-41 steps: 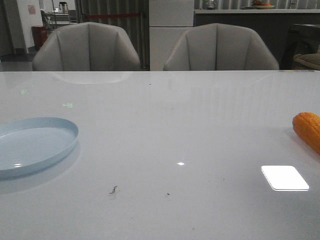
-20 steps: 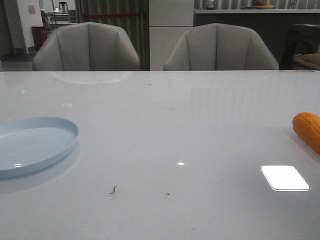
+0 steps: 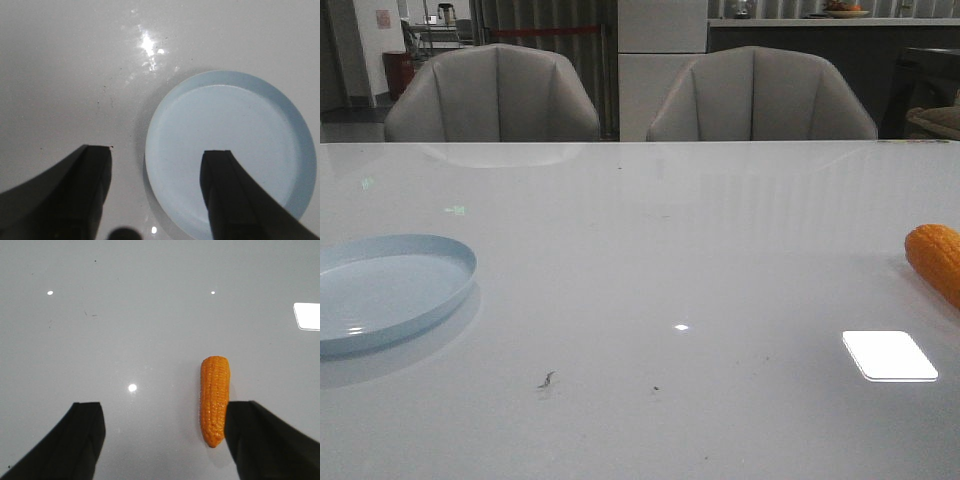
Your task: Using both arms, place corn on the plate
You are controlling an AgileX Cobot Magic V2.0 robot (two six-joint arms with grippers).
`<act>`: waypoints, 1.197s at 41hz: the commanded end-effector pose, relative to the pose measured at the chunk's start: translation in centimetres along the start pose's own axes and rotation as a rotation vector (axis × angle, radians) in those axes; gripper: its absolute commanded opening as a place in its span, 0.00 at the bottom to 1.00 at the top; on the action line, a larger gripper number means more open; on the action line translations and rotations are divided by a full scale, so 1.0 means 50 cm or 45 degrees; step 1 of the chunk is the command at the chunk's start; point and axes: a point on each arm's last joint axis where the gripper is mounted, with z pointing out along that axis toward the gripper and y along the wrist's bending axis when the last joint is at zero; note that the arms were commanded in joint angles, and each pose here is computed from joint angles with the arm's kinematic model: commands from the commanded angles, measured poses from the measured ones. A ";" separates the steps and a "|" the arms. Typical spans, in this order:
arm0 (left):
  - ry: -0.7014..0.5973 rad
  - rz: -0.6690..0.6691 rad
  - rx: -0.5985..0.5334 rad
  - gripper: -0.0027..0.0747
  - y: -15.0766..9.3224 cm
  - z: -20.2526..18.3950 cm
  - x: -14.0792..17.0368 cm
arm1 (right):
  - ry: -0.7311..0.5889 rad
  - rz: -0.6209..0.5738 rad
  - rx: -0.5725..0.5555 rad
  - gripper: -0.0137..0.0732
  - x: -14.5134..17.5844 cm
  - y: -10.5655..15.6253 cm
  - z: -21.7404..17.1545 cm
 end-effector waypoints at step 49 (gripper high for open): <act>0.471 -0.176 0.032 0.16 -0.006 0.248 0.024 | -0.124 -0.009 0.007 0.85 -0.032 0.001 -0.007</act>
